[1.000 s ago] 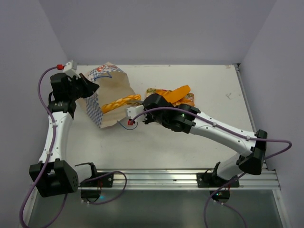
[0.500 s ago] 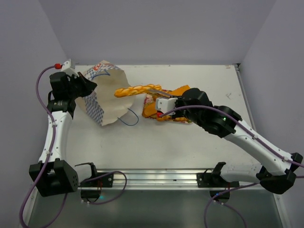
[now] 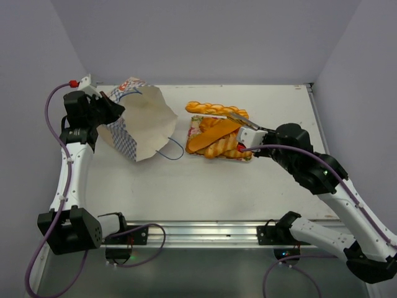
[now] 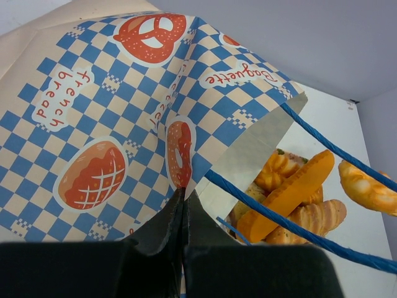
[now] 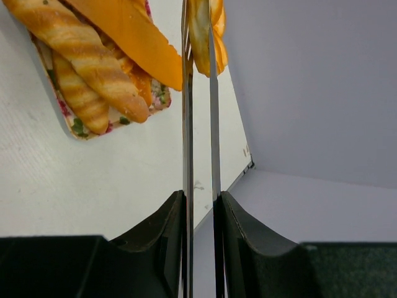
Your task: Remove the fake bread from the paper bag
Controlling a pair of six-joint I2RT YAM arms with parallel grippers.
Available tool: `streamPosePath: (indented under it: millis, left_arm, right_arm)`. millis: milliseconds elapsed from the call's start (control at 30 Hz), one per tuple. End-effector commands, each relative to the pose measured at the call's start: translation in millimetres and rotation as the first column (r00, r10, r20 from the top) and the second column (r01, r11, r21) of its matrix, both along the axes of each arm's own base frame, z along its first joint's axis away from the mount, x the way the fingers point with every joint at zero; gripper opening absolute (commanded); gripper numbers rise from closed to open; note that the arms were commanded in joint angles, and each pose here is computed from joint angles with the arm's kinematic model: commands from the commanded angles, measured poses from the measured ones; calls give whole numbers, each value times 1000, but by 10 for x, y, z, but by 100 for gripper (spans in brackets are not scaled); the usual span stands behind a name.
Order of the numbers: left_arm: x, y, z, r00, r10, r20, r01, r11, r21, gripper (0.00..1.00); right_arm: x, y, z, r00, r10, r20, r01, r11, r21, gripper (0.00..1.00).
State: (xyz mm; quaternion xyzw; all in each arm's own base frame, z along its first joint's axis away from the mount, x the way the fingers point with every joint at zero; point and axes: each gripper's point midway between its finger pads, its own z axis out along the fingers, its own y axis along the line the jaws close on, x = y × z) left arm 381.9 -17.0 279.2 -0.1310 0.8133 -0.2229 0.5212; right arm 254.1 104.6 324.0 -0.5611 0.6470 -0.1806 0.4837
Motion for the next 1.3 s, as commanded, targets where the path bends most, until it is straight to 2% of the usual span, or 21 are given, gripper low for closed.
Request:
streamPosePath:
  millis: [0, 400, 667, 1000, 1267]
  left_arm:
    - [-11, 24, 259, 998, 2, 64, -3, 1000, 18, 0]
    - [-107, -66, 250, 996, -47, 75, 46, 999, 13, 0]
    - [-167, -113, 342, 993, -68, 101, 67, 998, 15, 0]
    - [-199, -146, 358, 990, -82, 112, 82, 997, 5, 0]
    - [-210, -170, 364, 989, -93, 119, 93, 996, 2, 0]
  right_arm:
    - [19, -128, -84, 999, -43, 12, 44, 999, -16, 0]
    - [70, -438, -721, 987, -155, -43, 151, 984, -92, 0]
    - [133, -392, -759, 985, -165, -43, 163, 985, -52, 0]
    - [179, -315, -591, 987, -156, -31, 156, 988, 1, 0]
    - [182, -251, -1024, 986, -123, -110, 117, 991, -56, 0]
